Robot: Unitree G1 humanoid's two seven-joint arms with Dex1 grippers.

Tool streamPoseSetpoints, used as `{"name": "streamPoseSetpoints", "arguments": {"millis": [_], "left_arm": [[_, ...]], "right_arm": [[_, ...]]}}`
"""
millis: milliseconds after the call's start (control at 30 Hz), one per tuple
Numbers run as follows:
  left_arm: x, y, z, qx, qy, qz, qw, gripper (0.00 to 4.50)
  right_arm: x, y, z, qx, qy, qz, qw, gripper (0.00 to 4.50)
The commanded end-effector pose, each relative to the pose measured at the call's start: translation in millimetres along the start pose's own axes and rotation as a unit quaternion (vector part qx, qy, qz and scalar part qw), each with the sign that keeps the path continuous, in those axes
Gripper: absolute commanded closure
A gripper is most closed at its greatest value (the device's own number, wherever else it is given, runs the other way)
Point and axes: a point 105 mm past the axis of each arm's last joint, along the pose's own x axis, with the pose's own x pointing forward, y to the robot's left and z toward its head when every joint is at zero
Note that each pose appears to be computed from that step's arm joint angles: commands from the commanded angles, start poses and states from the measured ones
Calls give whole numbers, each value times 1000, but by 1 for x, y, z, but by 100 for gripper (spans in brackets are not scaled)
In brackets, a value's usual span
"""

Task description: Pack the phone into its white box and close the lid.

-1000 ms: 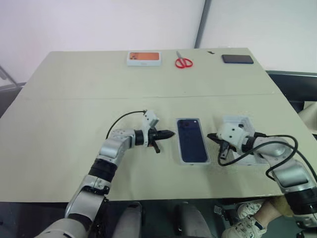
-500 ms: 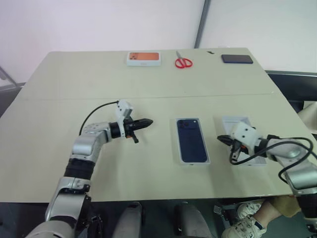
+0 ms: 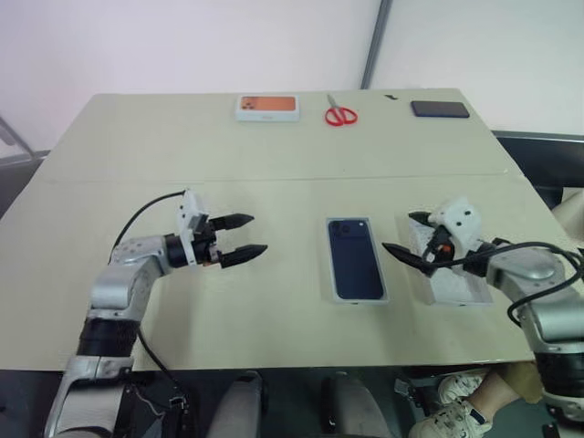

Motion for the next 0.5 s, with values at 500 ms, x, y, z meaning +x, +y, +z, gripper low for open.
{"name": "streamPoseSetpoints", "arguments": {"millis": [500], "left_arm": [[-18, -23, 12, 99, -19, -39, 994, 0]], "right_arm": [[-54, 16, -7, 82, 114, -57, 988, 2]]}}
